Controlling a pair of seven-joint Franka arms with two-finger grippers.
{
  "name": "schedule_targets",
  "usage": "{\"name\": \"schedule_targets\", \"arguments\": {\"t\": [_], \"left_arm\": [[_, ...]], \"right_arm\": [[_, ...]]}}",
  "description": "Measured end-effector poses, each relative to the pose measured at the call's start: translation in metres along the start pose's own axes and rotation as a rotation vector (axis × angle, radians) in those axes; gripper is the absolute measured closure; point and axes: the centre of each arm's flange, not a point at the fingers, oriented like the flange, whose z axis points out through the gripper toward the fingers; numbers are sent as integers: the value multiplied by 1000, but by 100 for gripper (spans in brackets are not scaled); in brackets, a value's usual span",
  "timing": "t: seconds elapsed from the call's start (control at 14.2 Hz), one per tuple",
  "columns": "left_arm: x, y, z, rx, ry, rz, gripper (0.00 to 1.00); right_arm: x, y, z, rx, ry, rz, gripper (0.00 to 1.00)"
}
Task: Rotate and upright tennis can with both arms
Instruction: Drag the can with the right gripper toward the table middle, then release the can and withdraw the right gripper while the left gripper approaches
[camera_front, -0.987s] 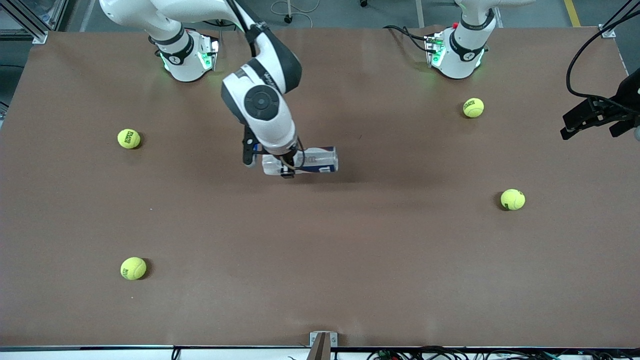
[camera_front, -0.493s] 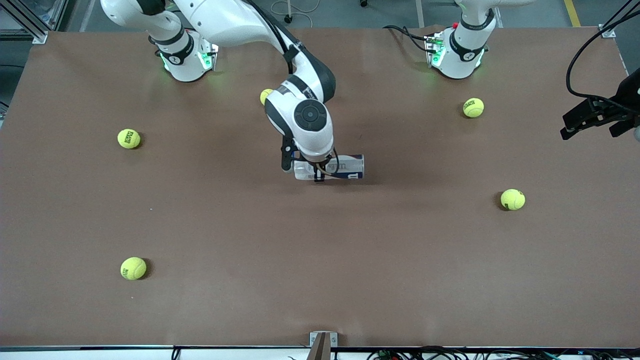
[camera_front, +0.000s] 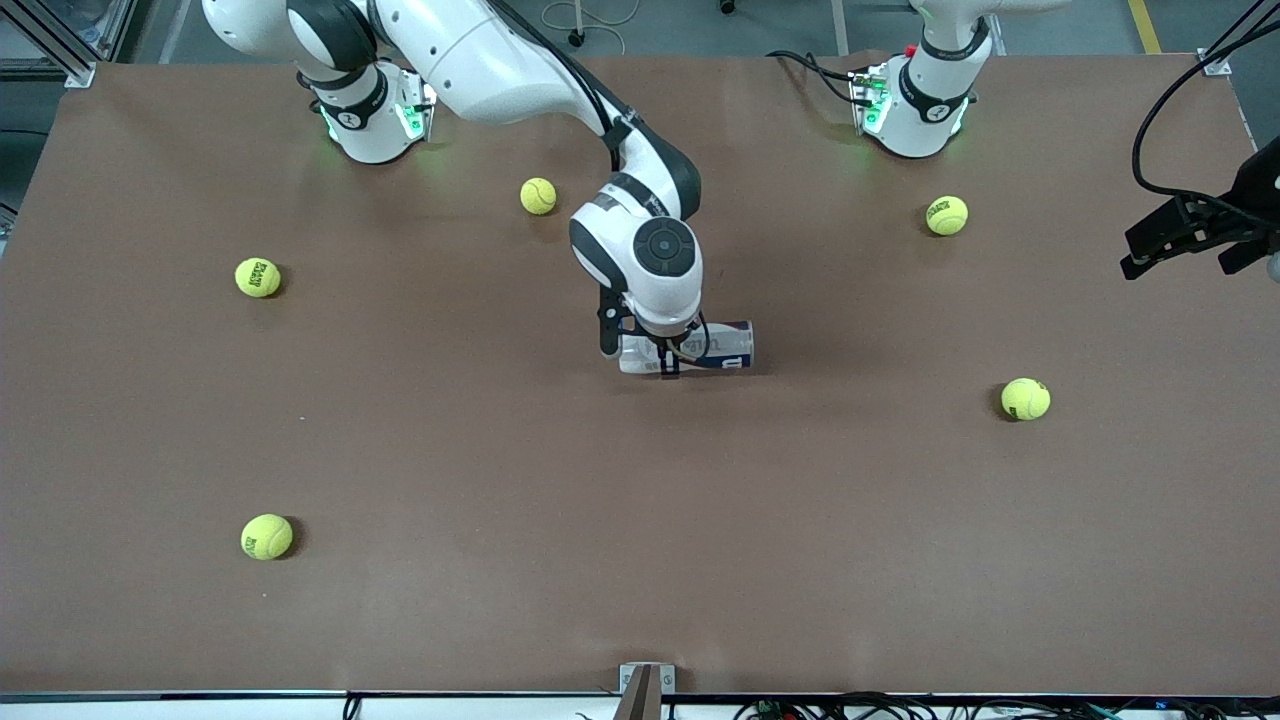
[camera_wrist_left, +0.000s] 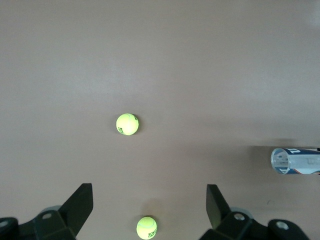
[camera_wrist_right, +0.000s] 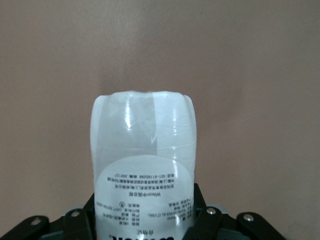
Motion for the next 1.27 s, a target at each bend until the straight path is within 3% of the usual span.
{"name": "schedule_targets", "arguments": {"t": [0.42,0.63,1.27], "left_arm": [[0,0,0,0,0,0,0],[0,0,0,0,0,0,0],[0,0,2,0,-4,1,0]], "right_arm": [[-14,5,30,39,56,-57,22],[-16,4,28,60,53,-68,0],[-26,-5,-3,99,30,-100,0]]}}
